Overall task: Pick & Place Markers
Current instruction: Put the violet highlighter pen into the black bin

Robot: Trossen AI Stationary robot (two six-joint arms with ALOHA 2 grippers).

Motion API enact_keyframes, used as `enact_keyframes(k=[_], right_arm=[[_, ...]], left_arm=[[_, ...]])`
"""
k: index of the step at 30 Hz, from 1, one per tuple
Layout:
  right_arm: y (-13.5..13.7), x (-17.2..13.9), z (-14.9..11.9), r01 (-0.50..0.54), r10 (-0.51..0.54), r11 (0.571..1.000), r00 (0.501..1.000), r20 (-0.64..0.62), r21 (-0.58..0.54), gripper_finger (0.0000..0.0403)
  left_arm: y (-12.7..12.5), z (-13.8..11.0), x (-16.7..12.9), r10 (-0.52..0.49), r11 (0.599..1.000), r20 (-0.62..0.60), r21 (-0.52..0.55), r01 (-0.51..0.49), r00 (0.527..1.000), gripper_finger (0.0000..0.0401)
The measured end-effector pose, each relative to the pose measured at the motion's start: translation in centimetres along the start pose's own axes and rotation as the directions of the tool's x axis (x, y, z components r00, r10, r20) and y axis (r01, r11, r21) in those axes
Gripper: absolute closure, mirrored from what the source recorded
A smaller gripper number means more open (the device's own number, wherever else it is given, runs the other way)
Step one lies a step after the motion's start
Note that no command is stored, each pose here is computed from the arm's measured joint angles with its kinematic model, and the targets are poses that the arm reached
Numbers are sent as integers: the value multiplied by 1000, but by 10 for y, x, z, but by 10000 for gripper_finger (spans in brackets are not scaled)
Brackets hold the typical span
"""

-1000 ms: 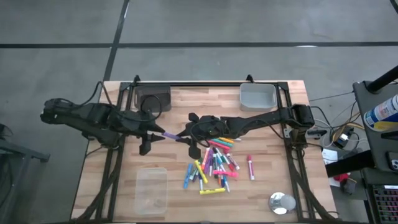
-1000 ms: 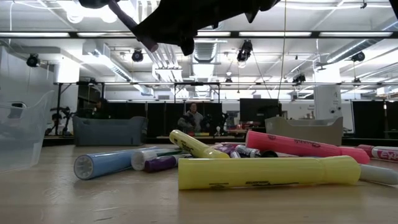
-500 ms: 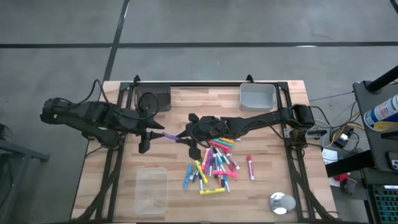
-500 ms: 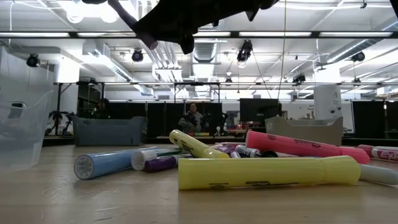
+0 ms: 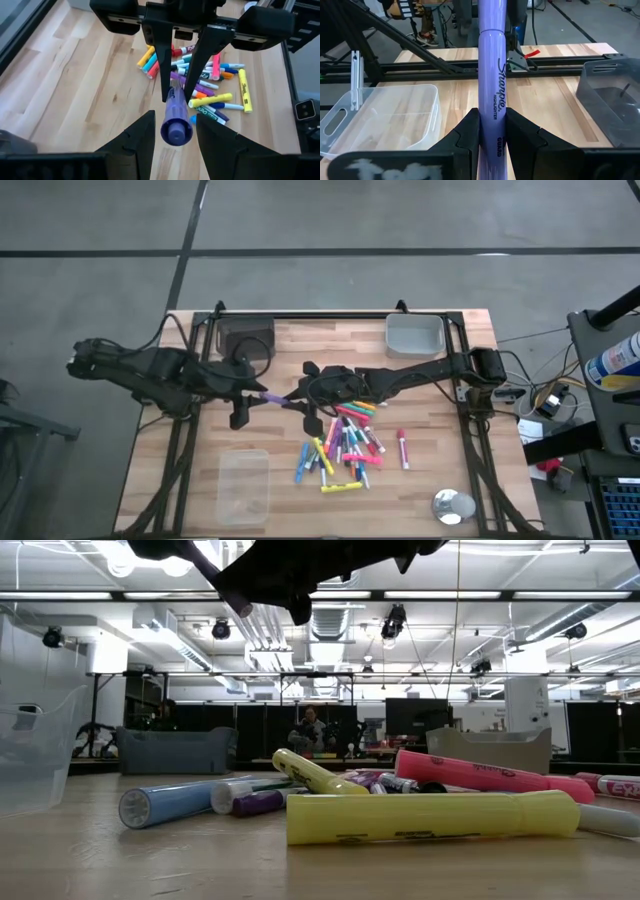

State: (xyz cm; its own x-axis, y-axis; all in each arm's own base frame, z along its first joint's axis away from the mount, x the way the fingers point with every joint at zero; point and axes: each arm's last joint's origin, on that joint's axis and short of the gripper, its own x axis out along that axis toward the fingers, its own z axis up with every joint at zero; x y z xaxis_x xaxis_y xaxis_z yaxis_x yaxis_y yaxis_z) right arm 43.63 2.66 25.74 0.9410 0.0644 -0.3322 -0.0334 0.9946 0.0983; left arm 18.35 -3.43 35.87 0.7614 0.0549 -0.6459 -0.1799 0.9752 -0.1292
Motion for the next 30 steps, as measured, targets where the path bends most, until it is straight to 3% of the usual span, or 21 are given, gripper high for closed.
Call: enact_keyframes(k=[7,18,30], right_arm=[[0,0,0,2,-2,1000,1000,-1,0,332],[0,0,0,2,-2,1000,1000,-2,0,332],[0,0,-1,2,-2,1000,1000,-5,0,332]], left_arm=[[-2,0,4,-11,1000,-17,10,11,1000,263],[-1,0,3,-17,1000,-17,11,17,1000,337],[-1,0,2,-19,1000,-16,9,19,1000,337]])
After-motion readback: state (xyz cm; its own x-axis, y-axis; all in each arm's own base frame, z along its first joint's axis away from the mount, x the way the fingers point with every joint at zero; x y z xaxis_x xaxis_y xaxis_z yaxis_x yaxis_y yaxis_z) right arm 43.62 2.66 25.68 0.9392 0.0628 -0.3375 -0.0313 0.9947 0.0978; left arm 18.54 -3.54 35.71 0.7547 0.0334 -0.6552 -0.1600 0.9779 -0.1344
